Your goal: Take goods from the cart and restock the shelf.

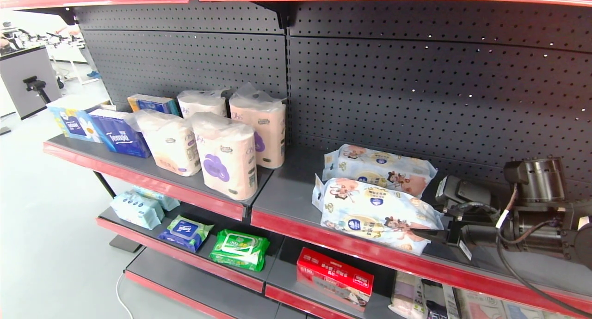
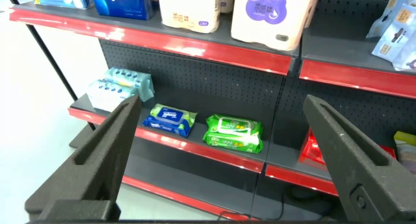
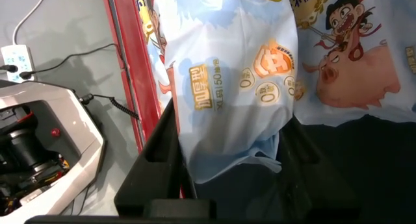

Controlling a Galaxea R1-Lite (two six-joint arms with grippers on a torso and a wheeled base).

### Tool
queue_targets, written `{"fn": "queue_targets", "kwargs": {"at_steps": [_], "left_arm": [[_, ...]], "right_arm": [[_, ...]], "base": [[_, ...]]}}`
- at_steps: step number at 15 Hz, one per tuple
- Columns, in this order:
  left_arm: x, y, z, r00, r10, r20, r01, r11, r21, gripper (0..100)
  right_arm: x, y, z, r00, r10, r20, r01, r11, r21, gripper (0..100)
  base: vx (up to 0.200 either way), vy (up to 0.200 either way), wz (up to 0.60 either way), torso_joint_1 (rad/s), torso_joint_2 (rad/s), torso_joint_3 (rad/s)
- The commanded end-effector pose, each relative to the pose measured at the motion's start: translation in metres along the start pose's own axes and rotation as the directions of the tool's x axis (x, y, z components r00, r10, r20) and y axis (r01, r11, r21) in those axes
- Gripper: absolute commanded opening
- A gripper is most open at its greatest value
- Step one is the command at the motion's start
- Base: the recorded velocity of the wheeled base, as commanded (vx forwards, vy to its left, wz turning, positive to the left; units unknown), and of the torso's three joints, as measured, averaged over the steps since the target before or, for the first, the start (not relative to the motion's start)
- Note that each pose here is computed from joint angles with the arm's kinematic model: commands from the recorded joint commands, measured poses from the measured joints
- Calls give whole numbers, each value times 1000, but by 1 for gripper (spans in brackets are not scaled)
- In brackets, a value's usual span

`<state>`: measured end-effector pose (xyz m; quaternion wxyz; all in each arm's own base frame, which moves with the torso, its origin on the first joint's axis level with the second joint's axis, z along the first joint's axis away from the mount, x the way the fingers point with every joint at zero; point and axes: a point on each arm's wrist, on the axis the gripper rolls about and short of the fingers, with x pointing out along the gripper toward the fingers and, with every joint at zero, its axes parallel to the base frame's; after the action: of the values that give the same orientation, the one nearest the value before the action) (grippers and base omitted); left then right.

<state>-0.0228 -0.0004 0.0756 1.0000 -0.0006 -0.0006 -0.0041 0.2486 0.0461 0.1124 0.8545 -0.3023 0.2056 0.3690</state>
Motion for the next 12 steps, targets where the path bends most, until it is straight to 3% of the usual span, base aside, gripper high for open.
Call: {"fn": "queue_targets", "kwargs": {"at_steps": [1,12], "left_arm": [[0,0,0,1000,1,0,-1,1000,0,100],[0,0,0,1000,1,0,-1,1000,0,100]], "right_arm": [[-1,1,-1,1000,4,-3,-4,1000,1,0],[1,4,1,1000,6,-9,-6,1000,-9,0]], "base": [[0,0,0,0,0,0],[0,0,0,0,0,0]]}}
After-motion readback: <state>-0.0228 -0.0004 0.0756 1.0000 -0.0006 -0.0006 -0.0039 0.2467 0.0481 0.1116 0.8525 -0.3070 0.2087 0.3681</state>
